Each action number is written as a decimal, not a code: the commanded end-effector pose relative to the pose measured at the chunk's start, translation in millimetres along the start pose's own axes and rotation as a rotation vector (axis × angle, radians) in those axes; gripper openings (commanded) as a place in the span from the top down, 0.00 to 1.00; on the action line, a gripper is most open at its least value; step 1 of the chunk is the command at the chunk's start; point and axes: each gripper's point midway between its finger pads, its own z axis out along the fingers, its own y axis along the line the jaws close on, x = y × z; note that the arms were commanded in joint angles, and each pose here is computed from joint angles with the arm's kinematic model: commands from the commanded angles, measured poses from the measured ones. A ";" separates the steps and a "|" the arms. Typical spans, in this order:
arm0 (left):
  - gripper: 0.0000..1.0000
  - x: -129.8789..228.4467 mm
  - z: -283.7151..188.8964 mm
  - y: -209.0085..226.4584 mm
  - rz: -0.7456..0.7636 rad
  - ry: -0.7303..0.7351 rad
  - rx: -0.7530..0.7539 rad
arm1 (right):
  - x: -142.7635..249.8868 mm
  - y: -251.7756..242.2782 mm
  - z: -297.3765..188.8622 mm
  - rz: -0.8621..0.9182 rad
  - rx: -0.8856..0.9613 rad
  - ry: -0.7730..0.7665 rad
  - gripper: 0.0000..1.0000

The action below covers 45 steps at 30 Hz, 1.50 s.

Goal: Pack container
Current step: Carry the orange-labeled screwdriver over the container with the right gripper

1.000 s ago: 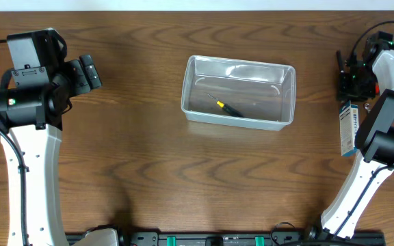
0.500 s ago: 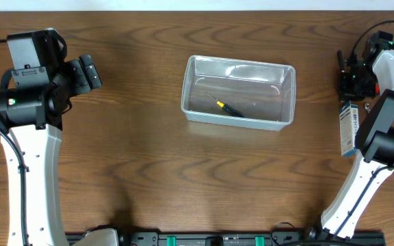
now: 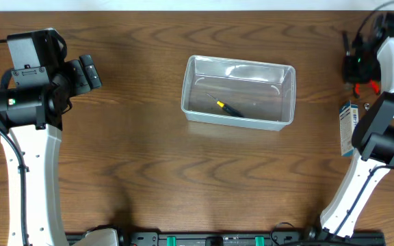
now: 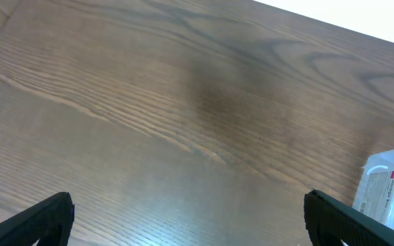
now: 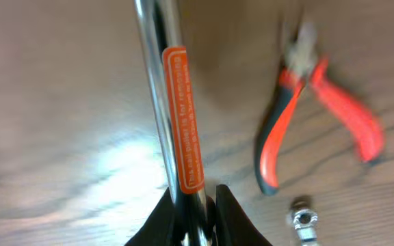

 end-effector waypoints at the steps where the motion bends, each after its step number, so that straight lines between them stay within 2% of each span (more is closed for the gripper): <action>1: 0.02 -5.3 -2.6 2.7 0.011 -0.015 -0.015 | -27.1 17.1 -33.4 -0.061 -0.006 -0.096 0.99; 8: 0.02 -5.3 -2.6 2.7 0.011 -0.015 -0.015 | -48.3 69.1 -92.0 -0.222 -0.104 -0.212 0.99; 17: 0.02 -5.3 -2.6 2.6 0.012 -0.015 -0.015 | -34.8 142.1 -145.6 -0.418 -0.180 -0.254 0.99; 29: 0.02 -5.3 -2.6 2.7 0.011 -0.015 -0.015 | 20.7 234.0 -149.5 -0.736 -0.233 -0.140 0.99; 37: 0.02 -5.3 -2.6 2.7 0.011 -0.015 -0.015 | 47.6 274.3 -150.6 -0.834 -0.246 -0.096 0.99; 45: 0.02 -5.3 -2.6 2.7 0.011 -0.015 -0.015 | 66.8 287.2 -140.2 -0.870 -0.255 -0.026 0.99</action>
